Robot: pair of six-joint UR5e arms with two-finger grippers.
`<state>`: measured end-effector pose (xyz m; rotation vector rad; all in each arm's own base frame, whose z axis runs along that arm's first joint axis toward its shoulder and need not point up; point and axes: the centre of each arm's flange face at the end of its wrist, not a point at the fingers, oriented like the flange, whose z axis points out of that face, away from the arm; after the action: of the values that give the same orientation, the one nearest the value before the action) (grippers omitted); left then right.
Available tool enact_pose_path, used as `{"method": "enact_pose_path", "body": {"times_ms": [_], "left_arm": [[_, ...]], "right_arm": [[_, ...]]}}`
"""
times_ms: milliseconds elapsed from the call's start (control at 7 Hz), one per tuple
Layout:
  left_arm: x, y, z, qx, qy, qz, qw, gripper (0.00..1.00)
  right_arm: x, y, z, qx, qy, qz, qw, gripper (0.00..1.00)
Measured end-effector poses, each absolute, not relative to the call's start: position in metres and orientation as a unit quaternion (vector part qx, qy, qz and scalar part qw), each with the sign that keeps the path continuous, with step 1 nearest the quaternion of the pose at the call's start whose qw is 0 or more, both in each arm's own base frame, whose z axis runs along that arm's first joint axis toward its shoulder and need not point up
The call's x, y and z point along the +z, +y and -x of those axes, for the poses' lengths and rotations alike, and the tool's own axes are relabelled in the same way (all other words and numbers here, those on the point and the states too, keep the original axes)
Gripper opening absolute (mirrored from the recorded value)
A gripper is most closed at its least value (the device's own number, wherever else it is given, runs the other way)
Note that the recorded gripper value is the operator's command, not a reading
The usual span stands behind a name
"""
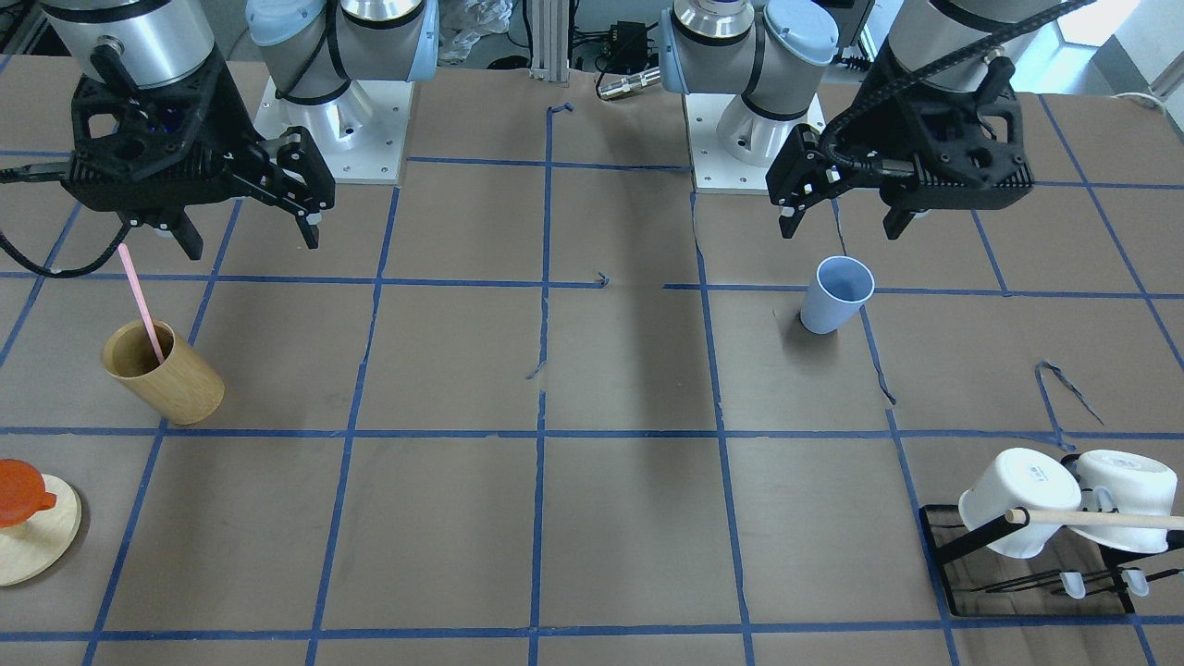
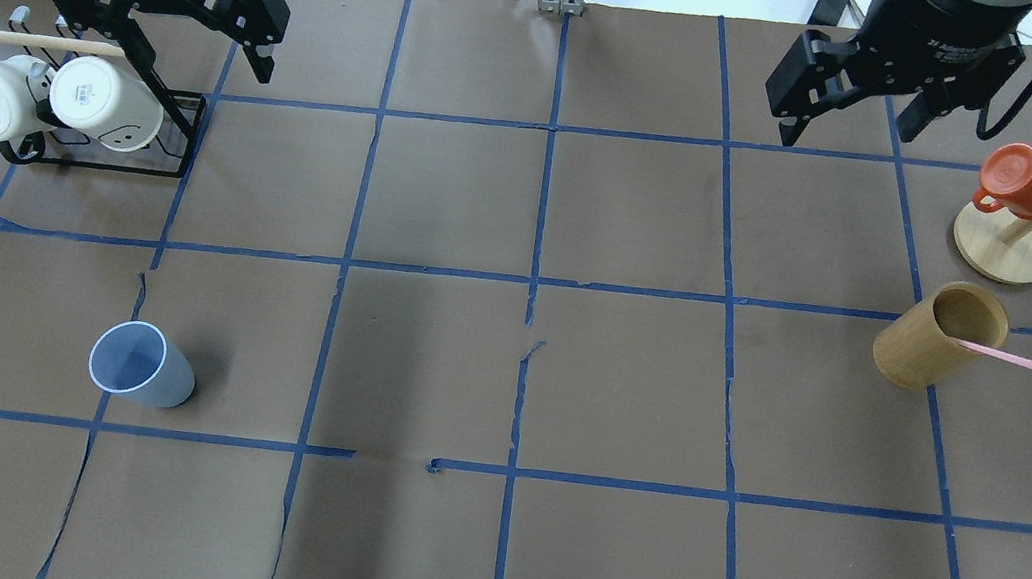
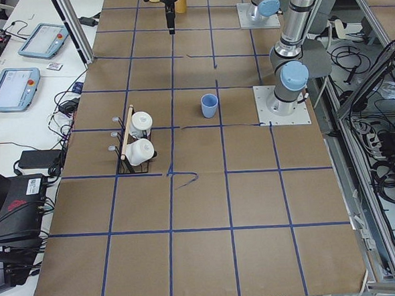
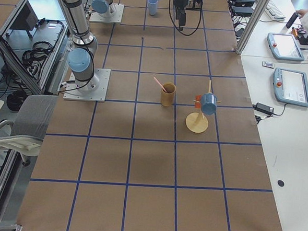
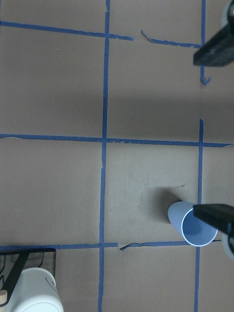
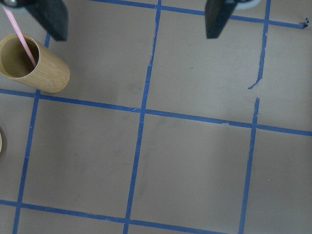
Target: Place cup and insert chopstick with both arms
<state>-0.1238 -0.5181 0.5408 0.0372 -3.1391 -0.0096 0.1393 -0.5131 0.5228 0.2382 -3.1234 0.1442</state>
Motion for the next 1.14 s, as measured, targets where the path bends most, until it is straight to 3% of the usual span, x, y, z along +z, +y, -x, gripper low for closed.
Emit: {"method": "enact_pose_path", "body": {"times_ms": [1143], "left_arm": [[0.5468,-0.512,0.1263,0.006,-1.0,-0.008,-0.001,1.0]], "right_arm": [[0.519,-0.5085,-0.1381,0.041,-0.996,-0.077,0.004,1.0]]}}
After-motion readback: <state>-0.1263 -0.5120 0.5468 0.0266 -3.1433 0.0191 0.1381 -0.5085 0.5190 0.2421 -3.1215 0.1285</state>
